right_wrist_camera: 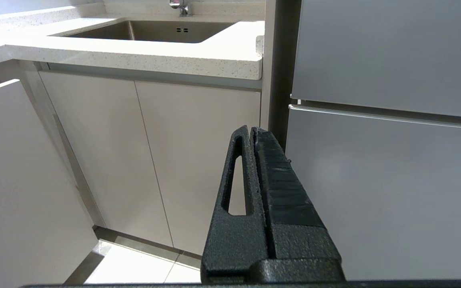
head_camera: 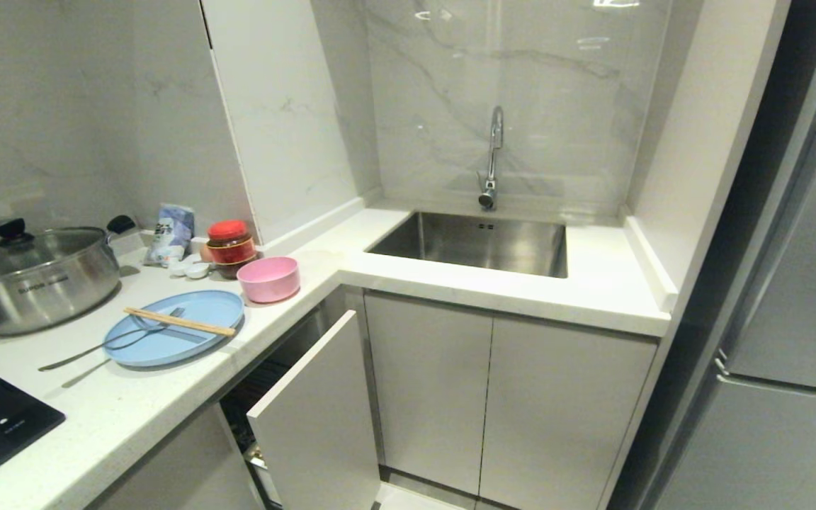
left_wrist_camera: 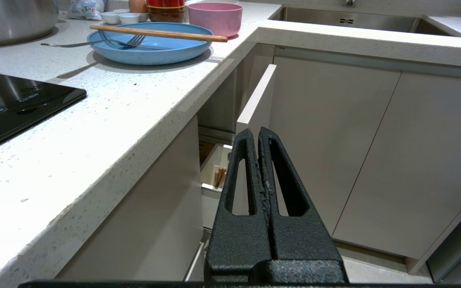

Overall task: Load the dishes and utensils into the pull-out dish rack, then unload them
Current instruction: Open the cupboard

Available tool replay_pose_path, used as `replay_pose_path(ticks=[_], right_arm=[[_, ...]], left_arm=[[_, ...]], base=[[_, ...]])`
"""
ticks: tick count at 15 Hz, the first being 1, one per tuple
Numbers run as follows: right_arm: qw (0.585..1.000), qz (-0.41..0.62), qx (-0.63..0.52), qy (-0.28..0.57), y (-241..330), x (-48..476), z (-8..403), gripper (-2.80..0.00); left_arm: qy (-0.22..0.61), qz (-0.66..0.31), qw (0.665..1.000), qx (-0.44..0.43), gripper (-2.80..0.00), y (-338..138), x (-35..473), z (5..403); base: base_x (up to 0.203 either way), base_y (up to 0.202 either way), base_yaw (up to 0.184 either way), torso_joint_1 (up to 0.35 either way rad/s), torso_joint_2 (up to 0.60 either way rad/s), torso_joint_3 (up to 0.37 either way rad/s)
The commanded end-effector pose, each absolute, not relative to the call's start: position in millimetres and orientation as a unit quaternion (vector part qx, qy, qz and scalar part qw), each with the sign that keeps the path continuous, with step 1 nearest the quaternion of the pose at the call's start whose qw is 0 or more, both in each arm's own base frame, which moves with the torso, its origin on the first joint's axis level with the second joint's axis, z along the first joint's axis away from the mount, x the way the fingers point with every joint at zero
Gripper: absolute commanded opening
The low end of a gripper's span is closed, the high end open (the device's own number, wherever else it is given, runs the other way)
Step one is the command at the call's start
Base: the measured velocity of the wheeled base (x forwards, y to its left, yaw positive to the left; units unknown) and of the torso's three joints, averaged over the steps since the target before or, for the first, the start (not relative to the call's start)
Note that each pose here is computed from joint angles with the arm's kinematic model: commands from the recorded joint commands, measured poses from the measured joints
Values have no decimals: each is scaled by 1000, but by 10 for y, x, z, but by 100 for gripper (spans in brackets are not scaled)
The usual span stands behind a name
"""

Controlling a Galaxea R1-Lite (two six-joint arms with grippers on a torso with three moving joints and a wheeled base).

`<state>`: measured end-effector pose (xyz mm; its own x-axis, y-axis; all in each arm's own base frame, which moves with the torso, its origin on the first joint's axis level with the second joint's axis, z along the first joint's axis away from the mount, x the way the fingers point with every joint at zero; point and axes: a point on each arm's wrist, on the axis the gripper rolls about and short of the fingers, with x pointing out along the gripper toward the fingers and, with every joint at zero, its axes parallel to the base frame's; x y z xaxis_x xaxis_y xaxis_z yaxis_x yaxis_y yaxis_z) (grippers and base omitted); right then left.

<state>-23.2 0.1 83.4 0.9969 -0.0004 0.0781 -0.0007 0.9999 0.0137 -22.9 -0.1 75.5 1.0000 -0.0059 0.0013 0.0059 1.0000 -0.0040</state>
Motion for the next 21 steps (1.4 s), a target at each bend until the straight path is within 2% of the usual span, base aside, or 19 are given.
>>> replay_pose_path(ticks=[1,12,21], right_arm=[[1000,0,7,-27,1,-211,762,-280],[1000,0,7,-25,1,-209,753,-280],[1000,0,8,-27,1,-211,762,-280]], left_arm=[[2,-3,1000,-2,-280,-1,-225,742],[2,-3,1000,-2,-280,-1,-226,742],[2,-3,1000,-2,-280,-1,-225,742]], base=[[0,0,0,0,0,0],[0,0,0,-8,18,7],[0,0,0,-206,464,255]])
